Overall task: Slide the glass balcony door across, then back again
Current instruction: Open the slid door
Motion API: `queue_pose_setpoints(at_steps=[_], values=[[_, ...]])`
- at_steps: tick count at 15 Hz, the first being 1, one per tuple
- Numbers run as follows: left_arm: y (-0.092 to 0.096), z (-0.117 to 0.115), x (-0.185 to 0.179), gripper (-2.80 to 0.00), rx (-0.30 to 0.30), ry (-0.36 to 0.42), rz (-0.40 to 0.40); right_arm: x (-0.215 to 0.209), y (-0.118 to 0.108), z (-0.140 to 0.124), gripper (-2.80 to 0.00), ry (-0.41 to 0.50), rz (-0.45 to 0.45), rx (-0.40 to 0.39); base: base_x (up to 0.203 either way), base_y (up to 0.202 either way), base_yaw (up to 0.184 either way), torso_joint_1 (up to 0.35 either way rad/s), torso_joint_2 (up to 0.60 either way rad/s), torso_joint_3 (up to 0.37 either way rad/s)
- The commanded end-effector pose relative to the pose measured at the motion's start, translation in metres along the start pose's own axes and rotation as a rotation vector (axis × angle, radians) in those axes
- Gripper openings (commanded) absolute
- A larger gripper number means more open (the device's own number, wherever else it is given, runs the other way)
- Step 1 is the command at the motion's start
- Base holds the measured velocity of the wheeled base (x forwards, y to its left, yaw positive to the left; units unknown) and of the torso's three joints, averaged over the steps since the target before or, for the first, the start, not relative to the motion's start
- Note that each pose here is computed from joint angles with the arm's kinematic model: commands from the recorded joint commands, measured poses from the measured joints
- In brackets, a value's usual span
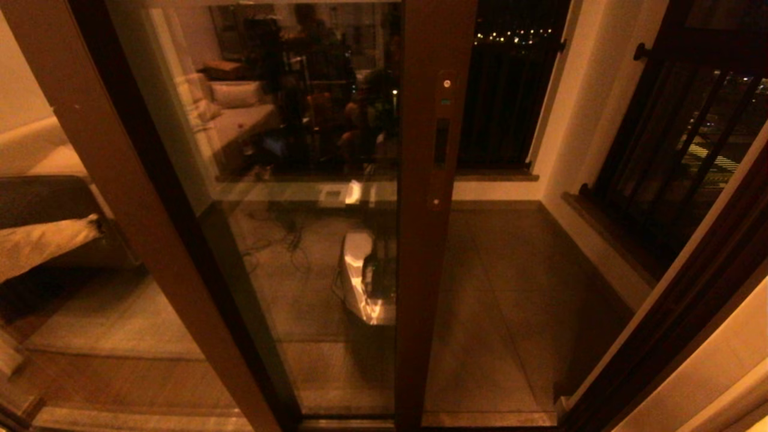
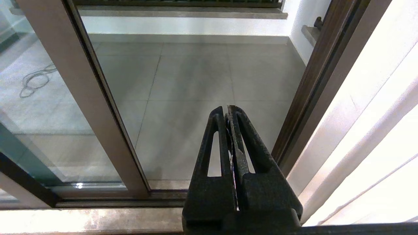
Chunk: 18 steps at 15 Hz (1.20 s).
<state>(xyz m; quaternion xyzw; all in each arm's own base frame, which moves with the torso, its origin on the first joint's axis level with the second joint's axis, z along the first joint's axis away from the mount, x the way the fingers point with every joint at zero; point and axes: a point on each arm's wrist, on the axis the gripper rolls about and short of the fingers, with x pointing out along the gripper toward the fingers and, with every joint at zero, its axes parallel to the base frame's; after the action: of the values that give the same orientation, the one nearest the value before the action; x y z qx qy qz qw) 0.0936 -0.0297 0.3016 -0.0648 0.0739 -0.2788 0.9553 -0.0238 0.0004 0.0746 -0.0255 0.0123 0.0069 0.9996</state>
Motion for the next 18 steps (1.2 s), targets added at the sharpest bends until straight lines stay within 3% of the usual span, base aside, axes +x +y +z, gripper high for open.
queue_pose_setpoints(at_steps=[1, 5, 8, 14, 18], values=[[-0.003, 0.008, 0.073, -2.8, -0.015, 0.129, -0.007, 0.0, 0.0, 0.0, -2.8, 0.001, 0.001, -0.001, 0.0, 0.0, 0.0, 0.0, 0.0, 0.0], [-0.051, 0.012, 0.157, -2.8, 0.065, 0.092, 0.046, 0.0, 0.0, 0.0, -2.8, 0.001, 0.001, -0.001, 0.0, 0.0, 0.0, 0.0, 0.0, 0.0], [-0.089, 0.022, 0.194, -2.8, 0.104, 0.029, 0.013, 0.0, 0.0, 0.0, -2.8, 0.002, 0.001, -0.001, 0.0, 0.0, 0.0, 0.0, 0.0, 0.0], [-0.13, 0.006, 0.242, -2.8, 0.122, 0.05, -0.063, 0.0, 0.0, 0.0, -2.8, 0.001, 0.001, -0.001, 0.0, 0.0, 0.0, 0.0, 0.0, 0.0], [-0.152, -0.009, 0.294, -2.8, 0.097, -0.05, -0.085, 0.0, 0.0, 0.0, -2.8, 0.001, 0.001, -0.001, 0.0, 0.0, 0.0, 0.0, 0.0, 0.0]])
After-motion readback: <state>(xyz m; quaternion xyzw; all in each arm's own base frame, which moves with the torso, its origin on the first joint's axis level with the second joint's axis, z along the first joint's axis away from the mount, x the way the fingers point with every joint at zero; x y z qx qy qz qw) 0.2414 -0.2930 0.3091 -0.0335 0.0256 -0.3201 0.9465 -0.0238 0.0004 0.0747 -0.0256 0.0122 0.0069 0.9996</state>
